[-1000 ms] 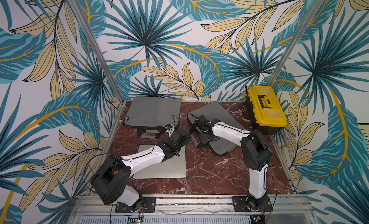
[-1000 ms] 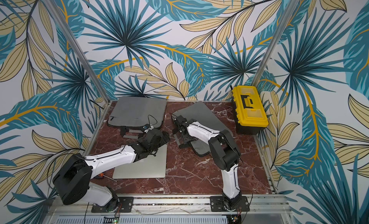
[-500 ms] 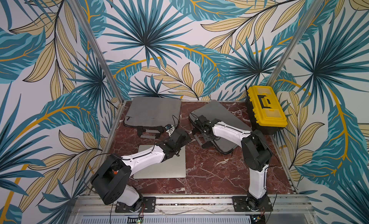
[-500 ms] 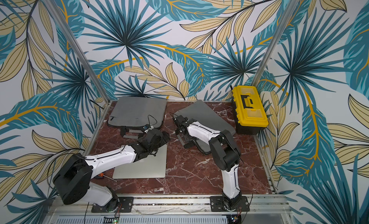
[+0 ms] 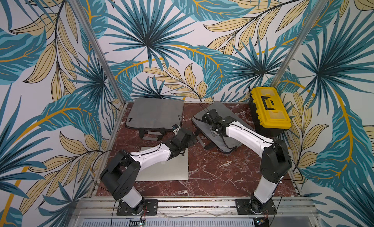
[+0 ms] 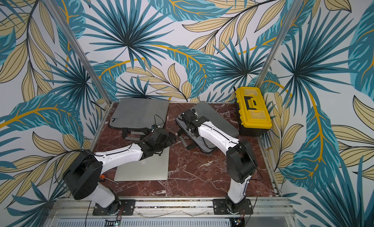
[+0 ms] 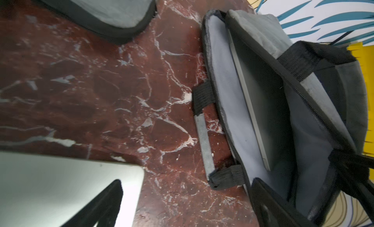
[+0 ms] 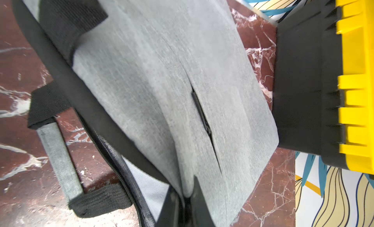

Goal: Open the zippered laptop bag and take out the laptop
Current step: Open the bag flap on the zippered laptop bag, then take out the laptop from the zippered laptop bag.

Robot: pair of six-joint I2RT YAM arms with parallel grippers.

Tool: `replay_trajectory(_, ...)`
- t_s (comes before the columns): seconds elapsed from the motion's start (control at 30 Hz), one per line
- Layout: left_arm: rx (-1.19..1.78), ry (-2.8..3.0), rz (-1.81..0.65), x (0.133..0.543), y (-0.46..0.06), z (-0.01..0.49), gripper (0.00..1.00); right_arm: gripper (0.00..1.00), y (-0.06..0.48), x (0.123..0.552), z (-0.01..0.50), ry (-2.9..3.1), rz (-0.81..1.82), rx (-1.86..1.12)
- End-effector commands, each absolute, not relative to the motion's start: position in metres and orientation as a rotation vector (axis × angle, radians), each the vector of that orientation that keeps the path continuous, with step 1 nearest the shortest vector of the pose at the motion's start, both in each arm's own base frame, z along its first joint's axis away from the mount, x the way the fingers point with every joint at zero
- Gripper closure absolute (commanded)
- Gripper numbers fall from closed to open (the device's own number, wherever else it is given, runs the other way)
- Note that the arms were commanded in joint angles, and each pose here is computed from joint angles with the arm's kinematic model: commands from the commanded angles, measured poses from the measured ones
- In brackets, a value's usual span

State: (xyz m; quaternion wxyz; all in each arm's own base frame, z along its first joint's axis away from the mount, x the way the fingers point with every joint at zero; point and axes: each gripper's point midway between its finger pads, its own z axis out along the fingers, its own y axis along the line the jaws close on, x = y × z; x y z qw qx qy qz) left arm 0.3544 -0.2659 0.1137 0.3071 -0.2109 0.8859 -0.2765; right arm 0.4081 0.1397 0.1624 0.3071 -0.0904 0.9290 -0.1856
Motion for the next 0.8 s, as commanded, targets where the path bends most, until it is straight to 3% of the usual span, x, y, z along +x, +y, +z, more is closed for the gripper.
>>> replay_trajectory(0.0,-0.491,2.291,-0.891,0.371,-0.293,0.139,0.0,1.0,0.15,0.415,0.201,2.365,-0.371,-0.202)
replay_trajectory(0.23,-0.422,2.295,-1.133,0.38,-0.338,0.148,0.01,1.0,0.158,0.412,0.223,2.328,-0.239,-0.181)
replay_trajectory(0.53,-0.394,2.295,-1.339,0.39,-0.376,0.134,0.29,1.0,0.164,0.408,0.232,2.318,-0.154,-0.156)
replay_trajectory(0.77,-0.391,2.288,-1.39,0.404,-0.39,0.12,0.41,1.0,0.166,0.407,0.235,2.311,-0.108,-0.144)
